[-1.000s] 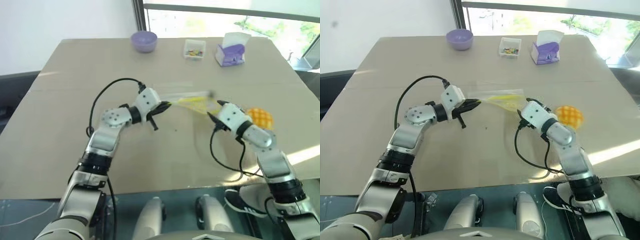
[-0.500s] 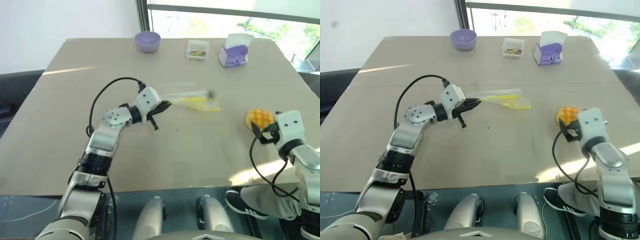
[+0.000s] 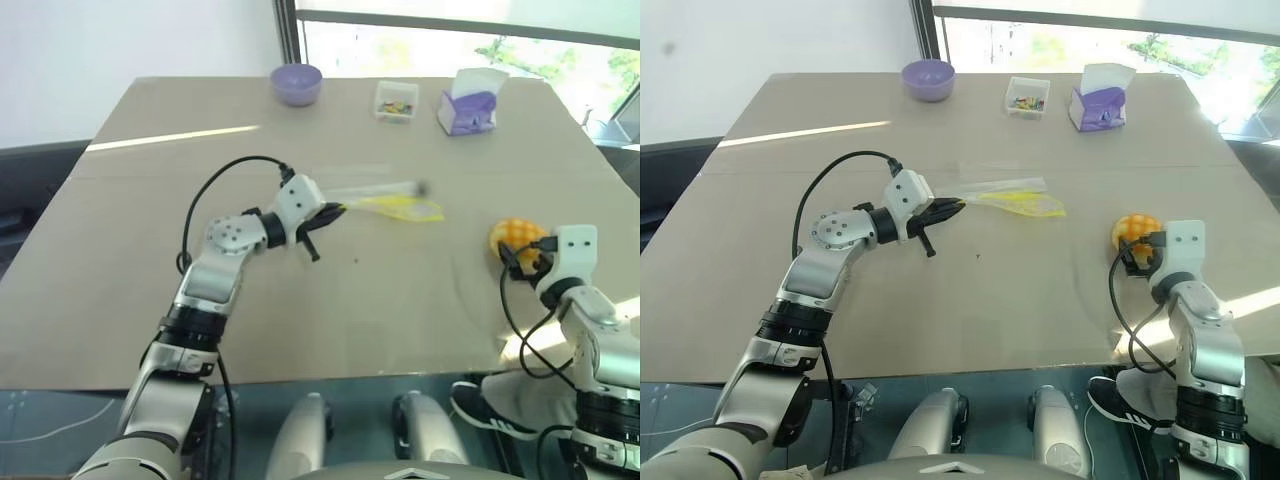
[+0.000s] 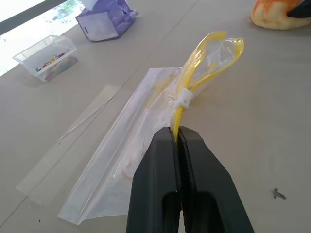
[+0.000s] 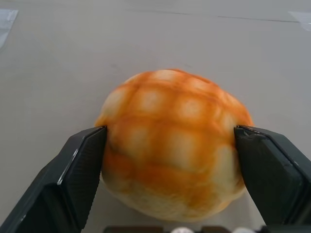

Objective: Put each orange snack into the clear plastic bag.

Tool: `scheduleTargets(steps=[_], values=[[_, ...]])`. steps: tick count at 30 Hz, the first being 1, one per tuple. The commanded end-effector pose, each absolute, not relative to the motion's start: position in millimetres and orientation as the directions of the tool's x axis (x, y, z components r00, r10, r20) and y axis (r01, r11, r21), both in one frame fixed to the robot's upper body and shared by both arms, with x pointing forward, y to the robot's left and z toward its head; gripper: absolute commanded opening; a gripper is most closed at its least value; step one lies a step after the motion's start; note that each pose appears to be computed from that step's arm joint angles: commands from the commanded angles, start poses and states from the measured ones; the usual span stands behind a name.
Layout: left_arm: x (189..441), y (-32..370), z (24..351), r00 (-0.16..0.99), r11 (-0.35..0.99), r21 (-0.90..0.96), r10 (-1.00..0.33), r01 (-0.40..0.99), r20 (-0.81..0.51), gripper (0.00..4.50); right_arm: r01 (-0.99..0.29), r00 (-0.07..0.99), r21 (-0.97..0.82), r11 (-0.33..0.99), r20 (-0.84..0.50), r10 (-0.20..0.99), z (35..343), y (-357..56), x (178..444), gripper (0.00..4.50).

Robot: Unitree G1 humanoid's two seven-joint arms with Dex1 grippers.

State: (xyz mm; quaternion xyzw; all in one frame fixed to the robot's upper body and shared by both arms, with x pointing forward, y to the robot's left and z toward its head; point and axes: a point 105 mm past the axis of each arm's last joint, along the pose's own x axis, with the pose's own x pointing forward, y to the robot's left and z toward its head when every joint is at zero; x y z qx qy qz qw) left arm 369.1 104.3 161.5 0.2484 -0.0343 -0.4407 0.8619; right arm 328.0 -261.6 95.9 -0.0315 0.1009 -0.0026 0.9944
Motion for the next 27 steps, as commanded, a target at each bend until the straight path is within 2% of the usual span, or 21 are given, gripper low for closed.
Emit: scheduleTargets(steps=[1,5,10,13,16,20,22,27], values=[[366,101,179,0.604,0.476,0.507,-0.788,0.719,-0.118,0.0,0.016,0.971,-0.043,0.999,-0.239,-0.026,85,-267,326,3.18],[366,101,179,0.606,0.482,0.501,-0.787,0.719,-0.113,0.0,-0.003,0.98,-0.078,0.997,-0.2,-0.012,96,-267,325,1.39],[366,100,181,0.605,0.483,0.497,-0.789,0.721,-0.11,0.0,-0.15,0.988,-0.085,0.985,-0.042,0.146,143,-240,322,1.39],[367,99,182,0.604,0.485,0.496,-0.79,0.721,-0.106,0.0,-0.245,0.969,-0.081,0.966,0.01,0.247,162,-219,317,1.39],[367,98,184,0.605,0.494,0.485,-0.791,0.722,-0.095,0.0,-0.452,0.889,-0.054,0.89,0.05,0.455,182,-178,301,1.39],[365,95,187,0.593,0.483,0.496,-0.8,0.722,-0.085,0.0,-0.621,0.784,-0.009,0.784,-0.002,0.621,180,-136,285,1.39],[363,92,188,0.578,0.471,0.5,-0.812,0.727,-0.076,0.0,-0.653,0.757,0.031,0.756,-0.006,0.654,178,-124,284,1.39],[351,87,186,0.526,0.413,0.523,-0.846,0.746,-0.083,0.0,-0.638,0.766,0.096,0.764,-0.028,0.642,172,-116,304,1.39]])
